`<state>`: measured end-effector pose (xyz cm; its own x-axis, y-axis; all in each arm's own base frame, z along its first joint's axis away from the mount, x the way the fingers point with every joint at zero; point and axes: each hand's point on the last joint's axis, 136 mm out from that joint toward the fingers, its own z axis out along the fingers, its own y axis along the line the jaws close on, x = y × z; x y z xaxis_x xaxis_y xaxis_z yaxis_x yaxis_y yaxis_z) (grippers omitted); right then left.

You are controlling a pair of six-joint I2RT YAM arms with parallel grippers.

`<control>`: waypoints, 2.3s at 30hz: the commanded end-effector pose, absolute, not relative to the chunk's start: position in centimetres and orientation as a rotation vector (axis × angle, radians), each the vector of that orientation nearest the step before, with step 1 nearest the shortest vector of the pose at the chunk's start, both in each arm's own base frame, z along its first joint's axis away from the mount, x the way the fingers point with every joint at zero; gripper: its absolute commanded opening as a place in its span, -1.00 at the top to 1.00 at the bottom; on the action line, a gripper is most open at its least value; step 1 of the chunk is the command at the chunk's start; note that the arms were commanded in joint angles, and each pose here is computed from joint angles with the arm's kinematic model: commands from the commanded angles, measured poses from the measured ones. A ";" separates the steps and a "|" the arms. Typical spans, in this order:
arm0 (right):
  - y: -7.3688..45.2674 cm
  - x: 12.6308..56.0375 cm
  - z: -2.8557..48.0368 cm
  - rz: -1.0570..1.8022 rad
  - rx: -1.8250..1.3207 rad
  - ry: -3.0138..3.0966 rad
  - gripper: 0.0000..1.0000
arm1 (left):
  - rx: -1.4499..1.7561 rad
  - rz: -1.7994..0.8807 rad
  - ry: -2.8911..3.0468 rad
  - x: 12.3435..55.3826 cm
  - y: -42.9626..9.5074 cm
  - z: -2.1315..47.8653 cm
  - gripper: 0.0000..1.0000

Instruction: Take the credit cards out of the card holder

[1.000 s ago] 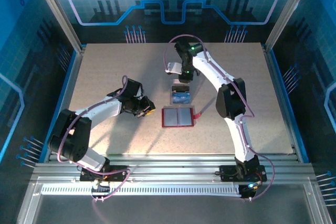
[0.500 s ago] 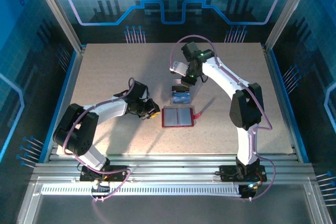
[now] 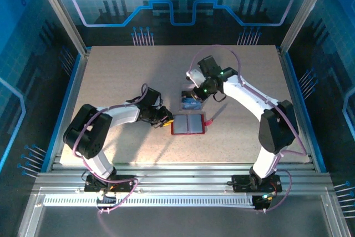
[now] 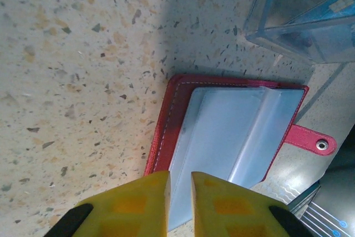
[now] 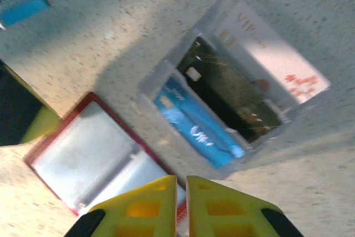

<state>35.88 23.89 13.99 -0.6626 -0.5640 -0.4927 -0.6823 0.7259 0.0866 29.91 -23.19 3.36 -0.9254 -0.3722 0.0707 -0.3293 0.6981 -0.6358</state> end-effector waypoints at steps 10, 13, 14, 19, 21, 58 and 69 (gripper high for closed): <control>26.5 31.7 13.2 0.859 -0.402 2.652 0.90 | -0.593 -1.034 2.876 29.2 -23.3 2.3 0.69; 26.6 30.9 12.3 0.927 -0.305 2.701 0.96 | -0.596 -1.033 2.890 29.0 -23.3 1.8 0.73; 26.8 30.7 12.1 0.957 -0.288 2.711 0.98 | -0.601 -1.035 2.891 28.9 -23.3 1.7 0.74; 28.0 29.6 10.7 1.112 -0.215 2.763 0.99 | -0.608 -1.031 2.896 28.7 -23.2 1.3 0.82; 28.2 29.3 10.2 1.140 -0.187 2.785 0.97 | -0.612 -1.029 2.899 28.7 -23.2 1.2 0.84; 30.7 27.1 2.9 0.999 -0.132 3.040 0.45 | -0.620 -1.004 2.918 28.2 -22.8 0.8 0.86; 29.5 27.0 2.7 0.893 -0.131 3.061 0.39 | -0.622 -0.995 2.919 28.2 -22.7 0.8 0.87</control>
